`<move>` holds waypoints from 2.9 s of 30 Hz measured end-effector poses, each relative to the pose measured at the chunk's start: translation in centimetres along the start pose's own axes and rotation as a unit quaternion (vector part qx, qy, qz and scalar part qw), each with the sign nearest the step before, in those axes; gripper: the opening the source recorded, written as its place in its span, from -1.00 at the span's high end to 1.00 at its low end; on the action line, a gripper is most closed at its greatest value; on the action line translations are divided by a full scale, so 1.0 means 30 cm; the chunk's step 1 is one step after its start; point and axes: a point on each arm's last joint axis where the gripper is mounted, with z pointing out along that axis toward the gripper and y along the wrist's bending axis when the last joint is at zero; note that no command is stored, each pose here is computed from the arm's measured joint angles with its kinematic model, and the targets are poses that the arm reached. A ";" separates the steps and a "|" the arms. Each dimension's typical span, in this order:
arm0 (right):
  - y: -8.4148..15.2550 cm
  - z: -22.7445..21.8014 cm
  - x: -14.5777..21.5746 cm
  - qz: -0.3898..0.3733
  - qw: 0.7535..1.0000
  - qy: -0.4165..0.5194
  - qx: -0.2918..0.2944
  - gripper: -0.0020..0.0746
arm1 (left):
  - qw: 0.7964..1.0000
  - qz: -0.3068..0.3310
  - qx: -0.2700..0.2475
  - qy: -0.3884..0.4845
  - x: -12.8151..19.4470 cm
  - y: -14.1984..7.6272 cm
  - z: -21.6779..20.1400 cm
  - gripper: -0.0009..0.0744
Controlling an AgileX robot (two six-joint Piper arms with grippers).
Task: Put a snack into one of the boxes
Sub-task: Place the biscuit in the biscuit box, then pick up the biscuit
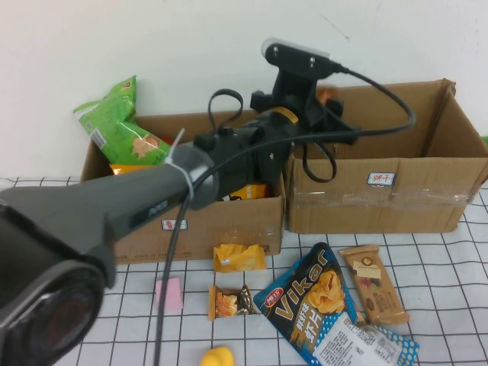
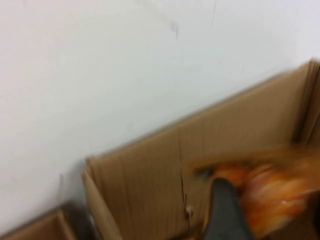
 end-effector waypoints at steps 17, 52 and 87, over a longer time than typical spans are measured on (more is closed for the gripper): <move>0.002 0.000 0.003 -0.002 1.000 0.005 -0.002 0.95 | 0.953 0.076 0.143 0.256 -0.132 -0.063 -0.259 0.54; 0.002 0.000 0.004 -0.005 1.000 0.007 -0.004 0.95 | 0.837 0.236 0.150 0.470 0.410 0.032 -0.523 -0.41; 0.002 0.000 0.005 -0.010 1.000 0.007 -0.004 0.95 | 0.860 0.276 0.104 0.417 0.646 0.075 -0.334 0.72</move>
